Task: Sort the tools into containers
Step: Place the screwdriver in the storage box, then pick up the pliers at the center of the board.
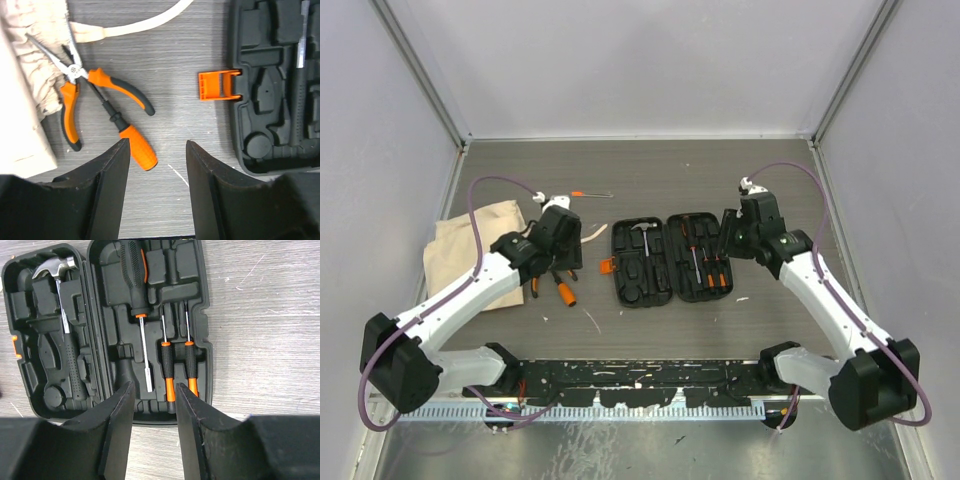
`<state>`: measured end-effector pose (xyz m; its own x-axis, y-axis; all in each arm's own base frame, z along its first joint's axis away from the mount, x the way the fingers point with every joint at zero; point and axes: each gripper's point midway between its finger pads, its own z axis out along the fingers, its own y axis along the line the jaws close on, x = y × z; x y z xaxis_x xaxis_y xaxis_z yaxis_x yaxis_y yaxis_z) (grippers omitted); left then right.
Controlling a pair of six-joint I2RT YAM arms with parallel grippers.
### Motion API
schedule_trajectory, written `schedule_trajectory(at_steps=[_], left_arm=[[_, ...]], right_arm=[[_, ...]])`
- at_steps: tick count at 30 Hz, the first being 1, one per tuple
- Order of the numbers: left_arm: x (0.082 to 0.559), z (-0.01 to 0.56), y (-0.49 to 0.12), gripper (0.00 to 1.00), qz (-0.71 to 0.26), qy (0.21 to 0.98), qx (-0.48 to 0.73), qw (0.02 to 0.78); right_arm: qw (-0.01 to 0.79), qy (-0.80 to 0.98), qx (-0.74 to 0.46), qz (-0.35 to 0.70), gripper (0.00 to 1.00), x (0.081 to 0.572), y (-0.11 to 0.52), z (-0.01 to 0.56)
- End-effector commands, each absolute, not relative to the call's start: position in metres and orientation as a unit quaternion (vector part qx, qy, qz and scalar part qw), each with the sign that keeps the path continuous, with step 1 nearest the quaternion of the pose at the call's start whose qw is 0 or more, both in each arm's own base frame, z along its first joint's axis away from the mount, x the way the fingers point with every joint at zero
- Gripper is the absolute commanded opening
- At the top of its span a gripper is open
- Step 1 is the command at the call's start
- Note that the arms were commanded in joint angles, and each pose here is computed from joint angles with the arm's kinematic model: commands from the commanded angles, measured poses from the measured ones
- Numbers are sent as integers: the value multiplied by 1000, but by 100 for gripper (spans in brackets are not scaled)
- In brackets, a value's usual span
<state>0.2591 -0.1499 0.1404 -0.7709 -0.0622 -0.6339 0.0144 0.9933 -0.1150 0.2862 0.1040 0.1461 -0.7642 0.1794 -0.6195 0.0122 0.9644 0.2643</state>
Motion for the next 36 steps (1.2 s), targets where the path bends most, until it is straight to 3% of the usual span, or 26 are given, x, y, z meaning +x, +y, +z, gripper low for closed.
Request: schedule_trajectory(at_steps=[1, 10, 36], left_arm=[[255, 139, -124, 50, -9, 940, -56, 336], [258, 110, -101, 57, 46, 940, -117, 318], [285, 26, -98, 52, 42, 955, -150, 251]], right_arm=[[388, 907, 67, 153, 44, 290, 108, 161], [367, 911, 75, 171, 45, 280, 113, 143], [326, 924, 82, 184, 45, 274, 121, 119]])
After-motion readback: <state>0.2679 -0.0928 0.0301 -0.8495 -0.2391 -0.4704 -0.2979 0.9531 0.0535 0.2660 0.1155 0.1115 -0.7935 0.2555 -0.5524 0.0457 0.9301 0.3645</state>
